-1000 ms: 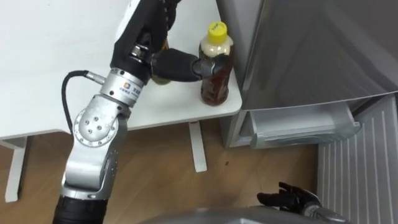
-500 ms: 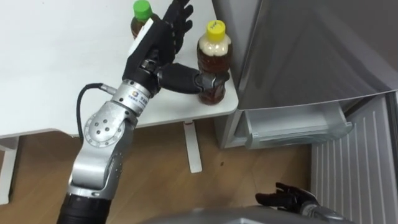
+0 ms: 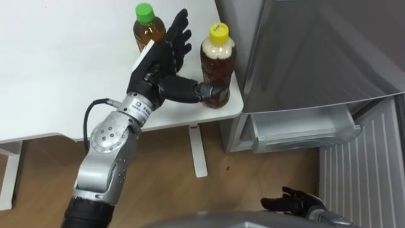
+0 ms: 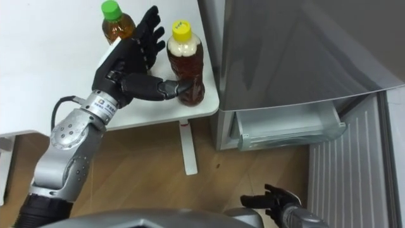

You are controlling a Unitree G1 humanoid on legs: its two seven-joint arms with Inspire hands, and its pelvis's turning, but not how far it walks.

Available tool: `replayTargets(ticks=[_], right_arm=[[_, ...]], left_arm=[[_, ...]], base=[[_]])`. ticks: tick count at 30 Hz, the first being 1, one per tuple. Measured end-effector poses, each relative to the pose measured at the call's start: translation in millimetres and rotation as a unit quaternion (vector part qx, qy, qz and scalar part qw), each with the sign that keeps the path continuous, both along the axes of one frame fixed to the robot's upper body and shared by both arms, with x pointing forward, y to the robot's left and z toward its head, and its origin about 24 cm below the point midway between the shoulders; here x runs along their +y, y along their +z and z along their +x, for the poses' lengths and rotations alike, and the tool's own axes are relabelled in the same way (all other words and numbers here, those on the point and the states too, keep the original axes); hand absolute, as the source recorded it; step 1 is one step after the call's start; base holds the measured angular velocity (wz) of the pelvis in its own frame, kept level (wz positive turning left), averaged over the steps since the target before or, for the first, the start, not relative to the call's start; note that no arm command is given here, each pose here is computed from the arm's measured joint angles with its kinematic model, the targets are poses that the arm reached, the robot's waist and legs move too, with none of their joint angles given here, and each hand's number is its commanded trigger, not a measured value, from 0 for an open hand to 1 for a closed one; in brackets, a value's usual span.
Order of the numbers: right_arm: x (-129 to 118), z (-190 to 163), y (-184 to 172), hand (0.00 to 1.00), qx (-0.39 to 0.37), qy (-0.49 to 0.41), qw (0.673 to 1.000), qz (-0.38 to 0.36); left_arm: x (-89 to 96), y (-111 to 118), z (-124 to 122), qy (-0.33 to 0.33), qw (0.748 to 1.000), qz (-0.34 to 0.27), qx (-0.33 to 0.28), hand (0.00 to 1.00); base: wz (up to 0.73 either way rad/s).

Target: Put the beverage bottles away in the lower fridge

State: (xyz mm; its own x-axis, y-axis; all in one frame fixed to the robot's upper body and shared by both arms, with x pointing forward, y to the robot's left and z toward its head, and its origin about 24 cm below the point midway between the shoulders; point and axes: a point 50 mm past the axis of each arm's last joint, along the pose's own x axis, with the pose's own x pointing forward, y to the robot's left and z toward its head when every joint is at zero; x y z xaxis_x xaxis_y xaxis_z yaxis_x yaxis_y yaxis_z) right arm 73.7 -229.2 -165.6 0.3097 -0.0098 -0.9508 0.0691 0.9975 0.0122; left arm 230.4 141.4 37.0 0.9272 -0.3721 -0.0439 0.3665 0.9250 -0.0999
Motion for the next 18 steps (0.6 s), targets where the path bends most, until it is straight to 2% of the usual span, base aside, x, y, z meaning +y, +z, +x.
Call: replayTargets(ticks=[11,18], right_arm=[[-2,2,1,0.0,-0.005,0.011,1.0,-0.005],[-2,0,1,0.0,0.002,0.009,1.0,-0.009]], left_arm=[[5.7,2,2,0.001,1.0,0.012,-0.004,0.0],[8.7,11,11,0.005,1.0,-0.005,-0.012,0.0]], base=[[0.0],[-0.03]])
